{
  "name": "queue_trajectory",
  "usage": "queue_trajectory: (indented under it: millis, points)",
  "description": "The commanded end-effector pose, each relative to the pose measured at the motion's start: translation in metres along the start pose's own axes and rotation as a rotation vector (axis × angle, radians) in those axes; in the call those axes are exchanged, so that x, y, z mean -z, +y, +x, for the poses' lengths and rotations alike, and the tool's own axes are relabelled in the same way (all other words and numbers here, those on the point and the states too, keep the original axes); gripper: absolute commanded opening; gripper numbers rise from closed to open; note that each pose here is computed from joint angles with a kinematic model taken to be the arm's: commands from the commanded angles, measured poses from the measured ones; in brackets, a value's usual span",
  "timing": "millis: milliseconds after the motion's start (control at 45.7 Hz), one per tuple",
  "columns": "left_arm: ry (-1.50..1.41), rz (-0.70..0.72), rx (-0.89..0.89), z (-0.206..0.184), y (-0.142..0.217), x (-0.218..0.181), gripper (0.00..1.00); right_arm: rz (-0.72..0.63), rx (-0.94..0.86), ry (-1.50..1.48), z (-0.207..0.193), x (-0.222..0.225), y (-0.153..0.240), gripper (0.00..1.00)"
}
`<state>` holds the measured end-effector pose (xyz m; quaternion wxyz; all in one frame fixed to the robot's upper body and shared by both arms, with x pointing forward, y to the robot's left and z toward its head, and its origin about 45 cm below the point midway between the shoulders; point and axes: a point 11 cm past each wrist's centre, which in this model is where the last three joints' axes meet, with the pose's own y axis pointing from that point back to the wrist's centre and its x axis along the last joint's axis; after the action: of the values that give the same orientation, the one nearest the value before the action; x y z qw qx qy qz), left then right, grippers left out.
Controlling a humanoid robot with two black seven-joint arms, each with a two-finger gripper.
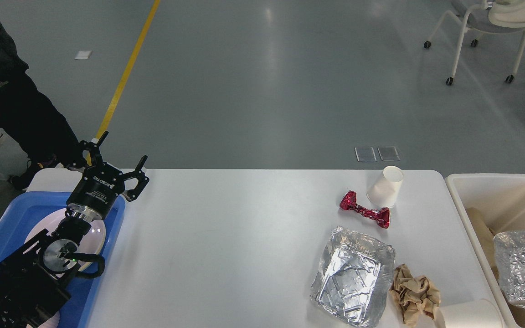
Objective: Tidy desktop
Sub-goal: 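Swing the right gripper up and down to the flat foil sheet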
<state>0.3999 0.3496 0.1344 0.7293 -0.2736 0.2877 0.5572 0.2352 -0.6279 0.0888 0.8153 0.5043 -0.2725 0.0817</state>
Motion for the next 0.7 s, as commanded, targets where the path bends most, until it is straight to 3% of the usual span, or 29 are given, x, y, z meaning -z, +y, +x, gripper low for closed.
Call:
queue_trajectory:
  millis: [0,22,44,88,263,416,569,679]
  points:
    - [-0.001,0.000,-0.001,0.000,0.000,0.000,1.00,0.002,-0.009,0.002,-0.001,0.005,-0.002,0.00]
    - [-0.001,0.000,-0.001,0.000,0.000,0.000,1.00,0.003,-0.009,0.002,-0.002,0.005,-0.002,0.11]
    - [-0.001,0.000,-0.001,0.000,0.000,0.000,1.00,0.005,-0.009,0.003,-0.002,0.006,-0.002,0.29]
    - [-0.001,0.001,-0.001,0.000,0.000,0.000,1.00,0.006,-0.011,-0.001,-0.002,0.006,-0.002,1.00]
    - [-0.001,0.000,-0.001,0.000,0.000,0.000,1.00,0.009,-0.001,-0.016,0.000,0.002,0.000,1.00]
    - [-0.001,0.000,-0.001,0.000,0.000,0.000,1.00,0.036,-0.012,-0.080,0.034,0.000,0.009,1.00]
    - [-0.001,0.000,-0.001,0.000,0.000,0.000,1.00,0.153,-0.081,-0.160,0.141,0.007,0.060,1.00]
    - [-0.001,0.000,-0.001,0.000,0.000,0.000,1.00,0.250,-0.054,-0.081,0.225,0.032,0.150,1.00]
